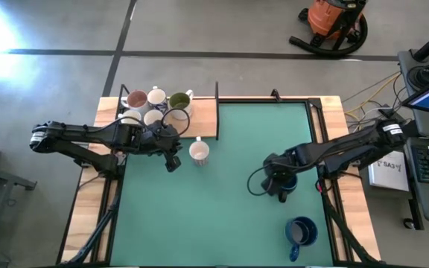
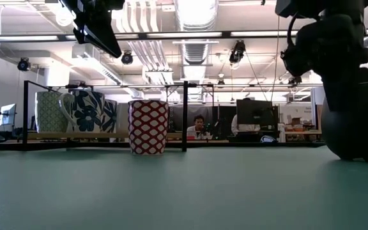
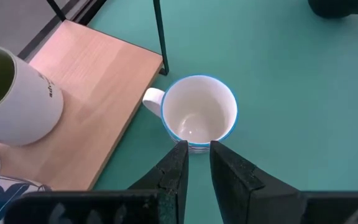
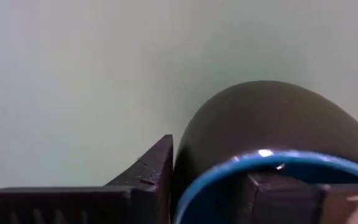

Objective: Place coffee mugs
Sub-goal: Move the black mug to the middle of the table

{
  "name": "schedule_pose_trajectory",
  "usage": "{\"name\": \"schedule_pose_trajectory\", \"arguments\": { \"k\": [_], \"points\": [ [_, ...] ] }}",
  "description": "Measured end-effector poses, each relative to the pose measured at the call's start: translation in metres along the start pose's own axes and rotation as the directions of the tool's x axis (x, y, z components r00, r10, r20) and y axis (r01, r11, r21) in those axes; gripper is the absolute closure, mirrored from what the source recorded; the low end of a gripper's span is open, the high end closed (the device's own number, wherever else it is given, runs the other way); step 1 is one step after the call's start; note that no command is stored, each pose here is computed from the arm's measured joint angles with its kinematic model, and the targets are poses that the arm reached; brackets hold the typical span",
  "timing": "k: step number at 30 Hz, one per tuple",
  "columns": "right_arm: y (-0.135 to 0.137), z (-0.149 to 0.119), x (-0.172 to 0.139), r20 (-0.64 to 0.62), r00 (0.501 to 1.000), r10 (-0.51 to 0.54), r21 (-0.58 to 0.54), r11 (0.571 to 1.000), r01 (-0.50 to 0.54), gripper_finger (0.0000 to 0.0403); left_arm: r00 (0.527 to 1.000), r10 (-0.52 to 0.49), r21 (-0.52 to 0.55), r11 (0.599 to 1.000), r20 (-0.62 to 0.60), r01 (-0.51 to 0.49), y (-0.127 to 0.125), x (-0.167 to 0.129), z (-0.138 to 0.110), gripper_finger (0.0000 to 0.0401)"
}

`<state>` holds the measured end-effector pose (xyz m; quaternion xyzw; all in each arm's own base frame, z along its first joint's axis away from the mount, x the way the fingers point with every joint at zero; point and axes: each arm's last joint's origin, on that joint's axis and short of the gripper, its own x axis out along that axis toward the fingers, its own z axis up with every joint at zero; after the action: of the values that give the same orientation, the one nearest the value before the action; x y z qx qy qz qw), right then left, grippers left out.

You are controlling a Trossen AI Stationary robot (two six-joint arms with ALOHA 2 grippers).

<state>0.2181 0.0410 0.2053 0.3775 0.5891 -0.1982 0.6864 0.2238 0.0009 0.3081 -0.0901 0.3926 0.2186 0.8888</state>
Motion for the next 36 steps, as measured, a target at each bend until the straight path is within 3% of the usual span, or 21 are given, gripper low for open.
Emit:
{"name": "schedule_pose_trajectory", "arguments": {
  "k": [8, 16, 20, 25, 32, 36],
  "points": [
    [0.002, 0.002, 0.011, -0.052, 0.999, -0.017, -0.064, 0.998, 0.014, 0.0383, 1.0, 0.0, 0.0, 1.0, -0.001, 0.0, 0.0, 0.0, 0.0, 0.0352],
    [0.014, 0.008, 0.005, -0.012, 0.997, 0.07, -0.175, 0.982, -0.071, 0.0387, 1.0, 0.0, 0.0, 1.0, 0.001, 0.0, 0.0, 0.0, 0.0, 0.0352],
    [0.036, 0.02, 0.0, 0.031, 0.988, 0.148, -0.271, 0.953, -0.135, 0.0388, 1.0, -0.001, -0.001, 1.0, 0.004, 0.001, 0.0, 0.0, 0.0, 0.0352],
    [0.065, 0.04, 0.01, 0.013, 0.993, 0.117, -0.393, 0.914, -0.102, 0.0388, 1.0, -0.001, -0.002, 1.0, 0.004, 0.001, 0.0, 0.0, 0.0, 0.0352],
    [0.107, 0.069, 0.02, 0.011, 0.998, 0.062, -0.599, 0.8, -0.043, 0.0389, 1.0, 0.0, -0.002, 1.0, 0.0, 0.0, 0.0, 0.0, 0.0, 0.0352],
    [0.12, 0.083, 0.023, 0.03, 0.998, 0.049, -0.663, 0.749, -0.017, 0.0389, 1.0, -0.022, -0.007, 1.0, -0.017, 0.022, 0.0, 0.0, -0.001, 0.0352]
  ]
}}
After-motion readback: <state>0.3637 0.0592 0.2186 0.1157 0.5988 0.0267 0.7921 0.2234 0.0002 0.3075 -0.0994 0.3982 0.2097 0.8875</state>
